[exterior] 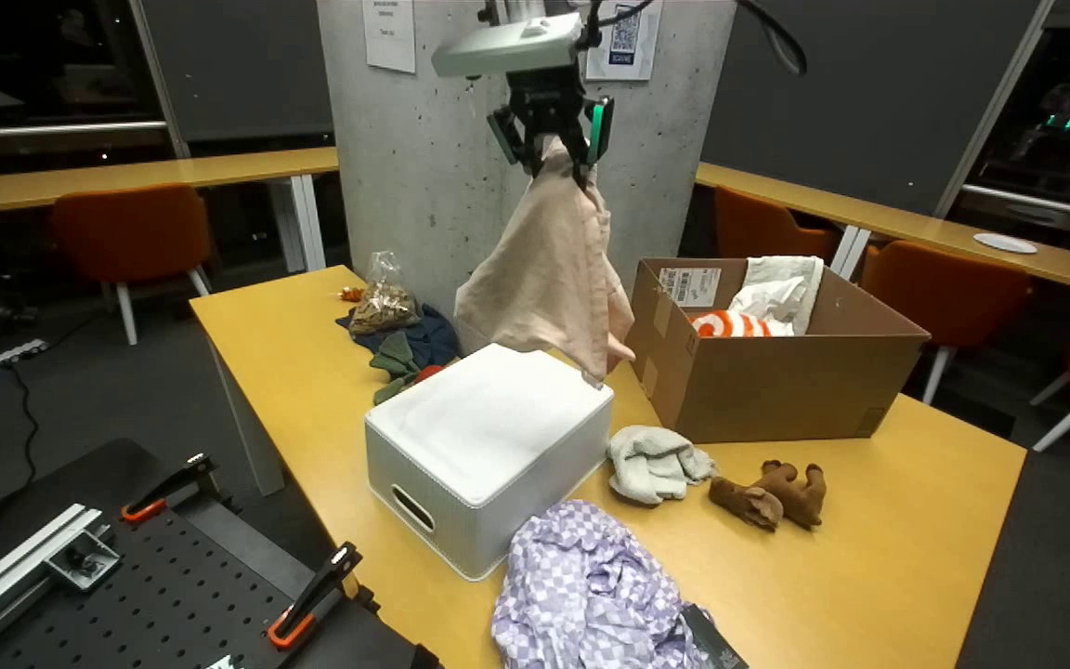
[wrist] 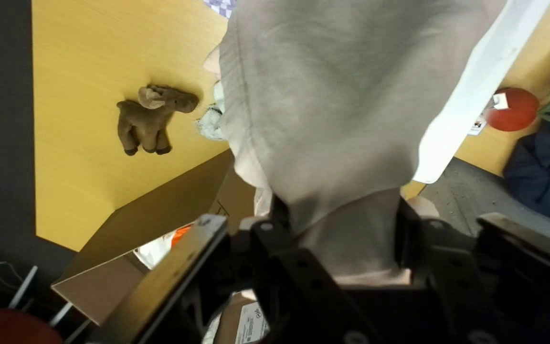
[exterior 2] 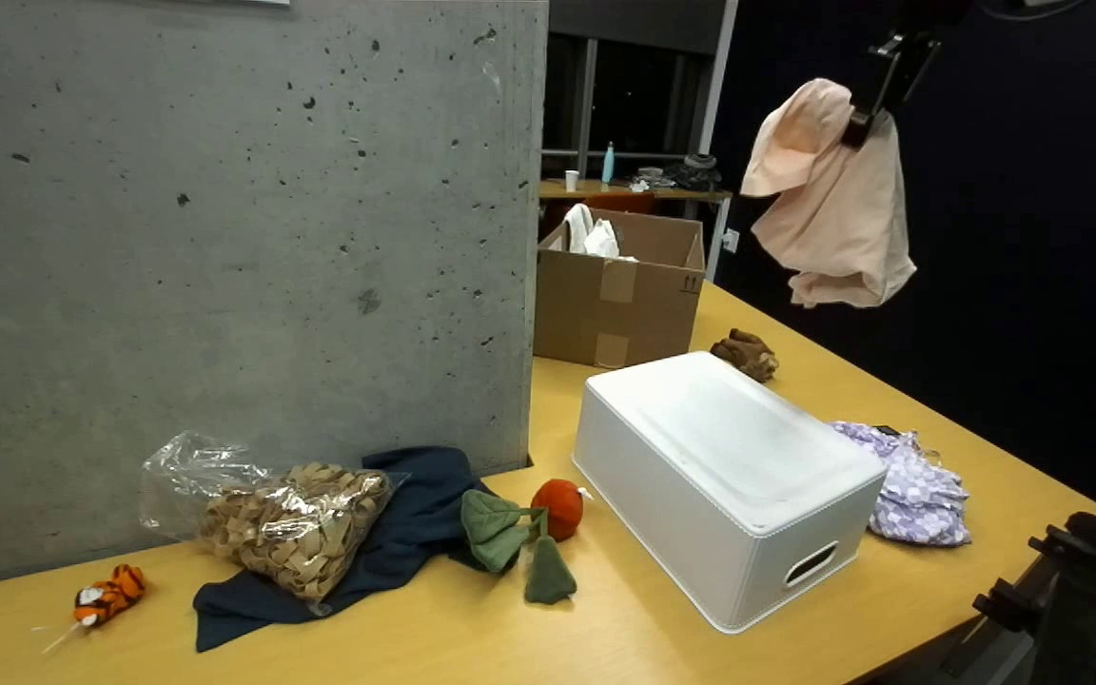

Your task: Cover the yellow container with the pink shirt and pick it up, place the yellow container back on the tub and the tshirt back

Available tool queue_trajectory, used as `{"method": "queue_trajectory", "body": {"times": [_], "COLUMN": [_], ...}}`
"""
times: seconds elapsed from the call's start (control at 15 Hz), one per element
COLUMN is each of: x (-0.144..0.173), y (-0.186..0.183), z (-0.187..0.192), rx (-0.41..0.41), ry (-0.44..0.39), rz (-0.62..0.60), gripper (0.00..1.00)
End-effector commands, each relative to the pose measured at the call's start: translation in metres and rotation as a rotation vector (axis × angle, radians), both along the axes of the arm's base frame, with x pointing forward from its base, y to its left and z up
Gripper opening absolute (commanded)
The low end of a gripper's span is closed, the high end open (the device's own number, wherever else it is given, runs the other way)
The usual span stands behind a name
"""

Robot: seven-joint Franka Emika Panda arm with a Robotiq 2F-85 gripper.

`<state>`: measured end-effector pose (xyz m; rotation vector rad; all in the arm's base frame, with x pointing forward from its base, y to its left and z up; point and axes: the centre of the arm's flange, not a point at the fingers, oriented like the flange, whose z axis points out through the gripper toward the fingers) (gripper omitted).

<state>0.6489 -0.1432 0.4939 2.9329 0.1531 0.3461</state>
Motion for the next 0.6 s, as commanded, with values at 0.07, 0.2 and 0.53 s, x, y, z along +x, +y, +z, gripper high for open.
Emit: {"method": "queue_trajectory", "body": {"times": [0.07,0.2,0.53], "x": [-0.027,-0.029,-0.028], "y": [0.008,0.009,0.015], "z": [0.021,0.02,0.008], "rx": [-0.035,-0.034,-0.026], "ry": [0.002,0.005,0.024], "rz": [-0.017,-0.018,-0.013], "gripper": [0.24,0.24,0.24]}}
